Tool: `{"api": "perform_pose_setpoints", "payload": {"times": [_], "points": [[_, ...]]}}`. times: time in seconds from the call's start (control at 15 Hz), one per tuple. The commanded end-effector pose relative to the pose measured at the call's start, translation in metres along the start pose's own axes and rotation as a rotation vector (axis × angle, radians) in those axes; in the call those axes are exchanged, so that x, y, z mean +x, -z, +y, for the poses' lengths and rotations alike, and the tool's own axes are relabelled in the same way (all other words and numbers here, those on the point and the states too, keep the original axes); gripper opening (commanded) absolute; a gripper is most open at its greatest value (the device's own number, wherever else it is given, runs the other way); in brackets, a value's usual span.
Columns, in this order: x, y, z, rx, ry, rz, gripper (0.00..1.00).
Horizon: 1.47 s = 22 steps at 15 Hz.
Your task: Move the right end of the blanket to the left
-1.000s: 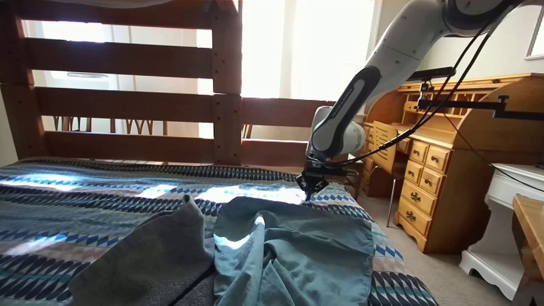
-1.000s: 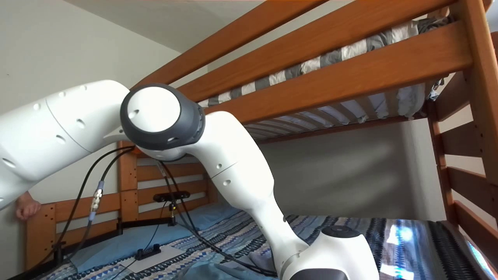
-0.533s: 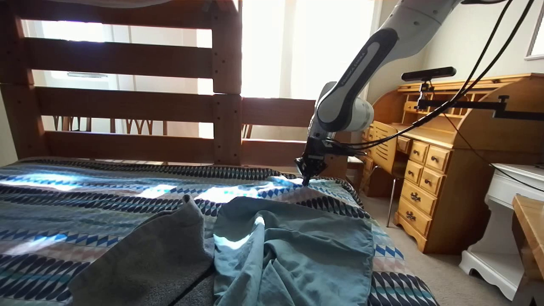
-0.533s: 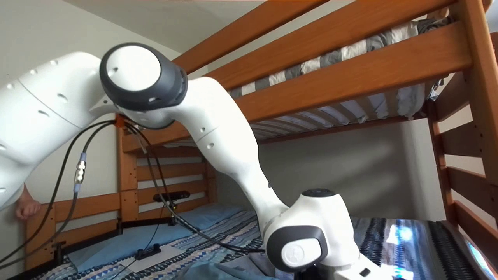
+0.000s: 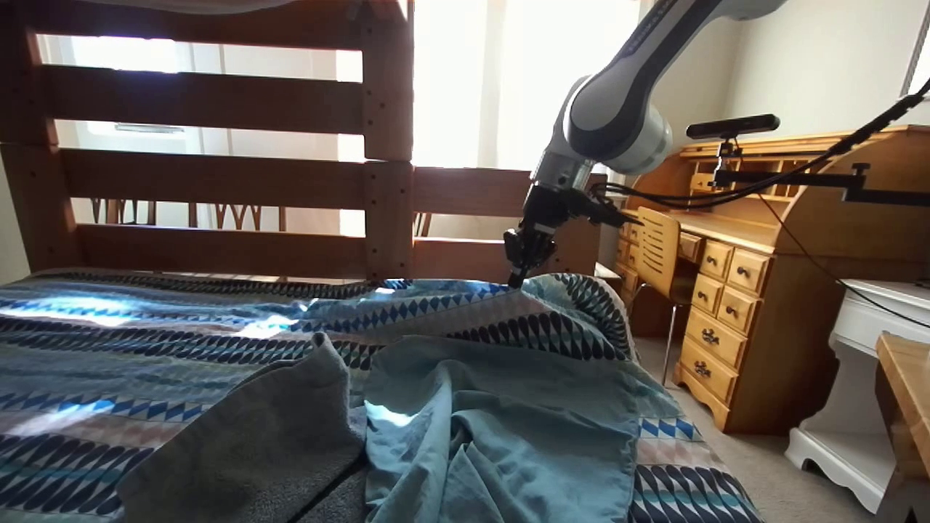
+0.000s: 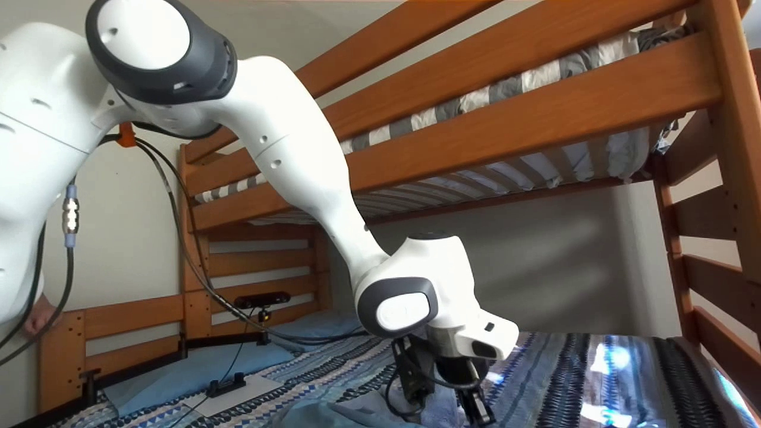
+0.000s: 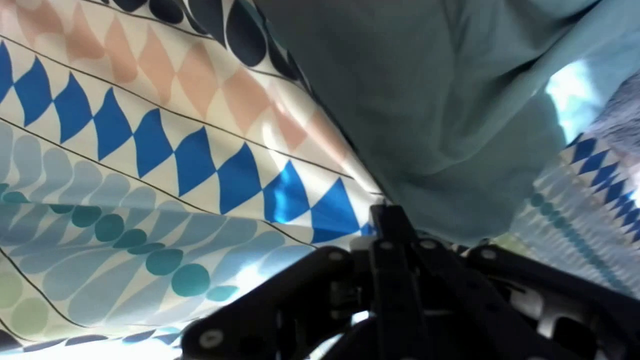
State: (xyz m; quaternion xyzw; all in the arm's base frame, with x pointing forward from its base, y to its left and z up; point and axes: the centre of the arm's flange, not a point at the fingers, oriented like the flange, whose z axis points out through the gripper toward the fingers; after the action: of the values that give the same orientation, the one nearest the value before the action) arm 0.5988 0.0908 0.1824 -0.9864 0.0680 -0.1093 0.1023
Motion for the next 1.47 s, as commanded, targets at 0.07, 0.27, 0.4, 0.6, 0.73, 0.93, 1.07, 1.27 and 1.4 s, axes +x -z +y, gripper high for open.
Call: {"api": "perform_pose_setpoints", "payload": {"times": [0.07, 0.27, 0.4, 0.6, 0.73, 0.93, 1.07, 1.27, 1.4], "points": [[-0.041, 0.062, -0.071, 0.105, 0.228, 0.005, 0.00], [-0.061, 0.095, -0.100, 0.166, 0.345, 0.008, 0.00], [-0.074, 0.117, -0.113, 0.214, 0.411, 0.012, 0.00], [-0.092, 0.144, -0.125, 0.297, 0.498, 0.003, 0.00], [-0.105, 0.160, -0.127, 0.364, 0.562, -0.044, 0.00], [-0.115, 0.173, -0.127, 0.483, 0.647, -0.135, 0.00], [-0.116, 0.174, -0.126, 0.537, 0.689, -0.201, 0.00], [-0.118, 0.169, -0.124, 0.596, 0.735, -0.292, 0.00], [-0.115, 0.167, -0.125, 0.630, 0.755, -0.362, 0.27]]}}
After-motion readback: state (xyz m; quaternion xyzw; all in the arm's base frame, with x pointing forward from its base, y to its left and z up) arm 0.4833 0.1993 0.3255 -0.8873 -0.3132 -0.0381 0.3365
